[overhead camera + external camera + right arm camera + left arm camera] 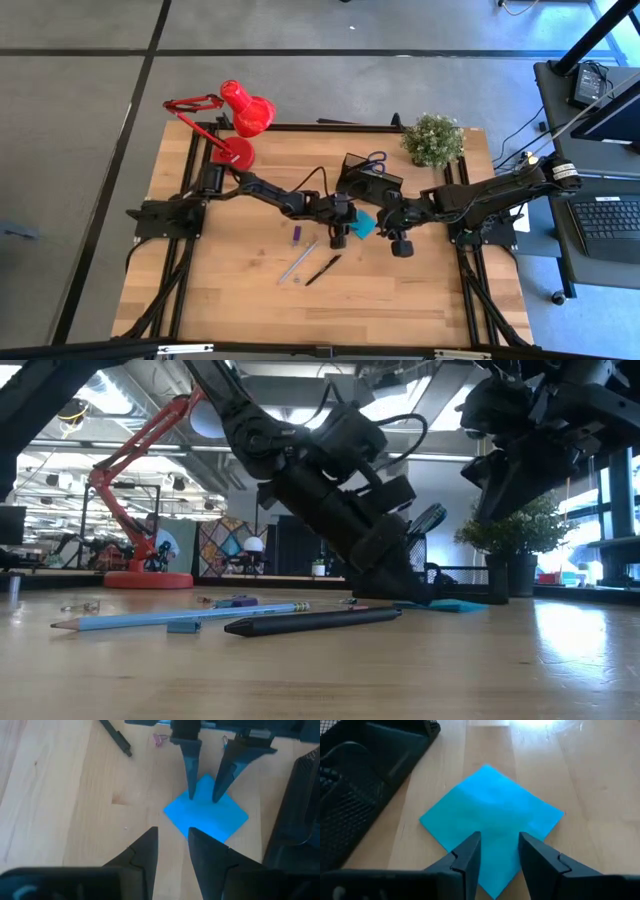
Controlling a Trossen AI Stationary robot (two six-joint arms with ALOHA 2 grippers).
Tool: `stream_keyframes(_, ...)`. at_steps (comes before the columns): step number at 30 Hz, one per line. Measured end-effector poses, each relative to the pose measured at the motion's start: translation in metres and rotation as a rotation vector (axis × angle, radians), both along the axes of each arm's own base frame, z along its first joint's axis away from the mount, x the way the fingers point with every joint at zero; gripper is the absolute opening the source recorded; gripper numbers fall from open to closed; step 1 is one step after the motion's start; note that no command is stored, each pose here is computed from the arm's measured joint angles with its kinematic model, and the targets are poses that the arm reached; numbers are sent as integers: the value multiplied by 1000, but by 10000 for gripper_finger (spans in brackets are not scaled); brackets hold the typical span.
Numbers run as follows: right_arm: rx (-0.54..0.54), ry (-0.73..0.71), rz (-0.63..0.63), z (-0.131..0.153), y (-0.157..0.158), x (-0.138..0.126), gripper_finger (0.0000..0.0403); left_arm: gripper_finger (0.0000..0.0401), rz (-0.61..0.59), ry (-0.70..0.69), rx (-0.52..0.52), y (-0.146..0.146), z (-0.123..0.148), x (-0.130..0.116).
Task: Pick and place office supplies into organizer
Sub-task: Put the blue sticky note into the black desk organizer
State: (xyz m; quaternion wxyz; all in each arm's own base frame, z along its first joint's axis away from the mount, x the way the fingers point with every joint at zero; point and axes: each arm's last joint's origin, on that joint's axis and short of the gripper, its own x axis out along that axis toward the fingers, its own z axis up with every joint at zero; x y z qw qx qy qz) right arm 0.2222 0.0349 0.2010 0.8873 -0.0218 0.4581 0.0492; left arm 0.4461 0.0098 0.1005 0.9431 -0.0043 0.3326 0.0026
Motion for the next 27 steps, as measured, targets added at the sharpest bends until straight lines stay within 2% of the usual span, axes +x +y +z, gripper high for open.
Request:
stream_keyframes(7,-57,2,121,-1,1,-1,113,86,12,8,-15,2,-10,1)
stream_keyframes(19,-82,37,149,-3,1,-4,113,55,1,18,-8,3,-12,1)
stream_keyframes(27,-321,103,187,-20,9,3,113,52,2,19,-5,3,-13,0)
